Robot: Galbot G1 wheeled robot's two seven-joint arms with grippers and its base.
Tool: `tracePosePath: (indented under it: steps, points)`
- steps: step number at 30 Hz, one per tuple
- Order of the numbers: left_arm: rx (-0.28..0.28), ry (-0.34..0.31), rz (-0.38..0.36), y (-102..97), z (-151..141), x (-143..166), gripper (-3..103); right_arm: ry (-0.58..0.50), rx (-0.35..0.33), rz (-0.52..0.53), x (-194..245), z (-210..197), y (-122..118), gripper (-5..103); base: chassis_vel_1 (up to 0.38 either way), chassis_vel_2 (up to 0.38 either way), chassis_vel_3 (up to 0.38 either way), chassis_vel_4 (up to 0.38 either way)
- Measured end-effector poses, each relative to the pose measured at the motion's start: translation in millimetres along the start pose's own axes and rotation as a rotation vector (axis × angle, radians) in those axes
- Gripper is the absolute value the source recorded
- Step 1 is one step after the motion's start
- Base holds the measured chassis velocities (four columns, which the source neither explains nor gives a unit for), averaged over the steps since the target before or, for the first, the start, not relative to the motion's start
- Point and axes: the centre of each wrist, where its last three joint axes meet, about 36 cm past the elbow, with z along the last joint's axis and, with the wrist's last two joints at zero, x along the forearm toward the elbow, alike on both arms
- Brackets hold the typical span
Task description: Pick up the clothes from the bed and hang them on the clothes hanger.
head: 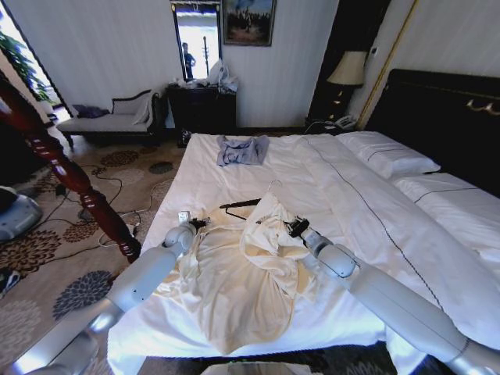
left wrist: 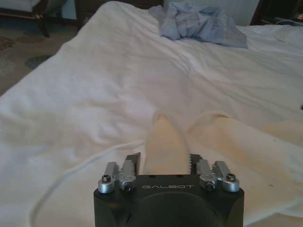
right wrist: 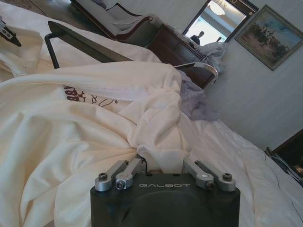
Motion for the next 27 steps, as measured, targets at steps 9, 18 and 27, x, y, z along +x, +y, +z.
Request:
tracePosePath:
  steps: [9,18,27]
  points:
    - [-0.033,-0.032,0.0,1.1,6,6,23,0.004,-0.003,-0.009,0,2,5,22,0.0,0.0,0.0,0.0]
    - [-0.022,-0.055,-0.019,13.4,6,10,1,0.003,-0.002,-0.013,1,1,9,22,0.0,0.0,0.0,0.0]
    - [-0.163,-0.24,-0.01,36.1,-19,30,1,-0.01,0.01,-0.018,12,-2,7,22,0.0,0.0,0.0,0.0]
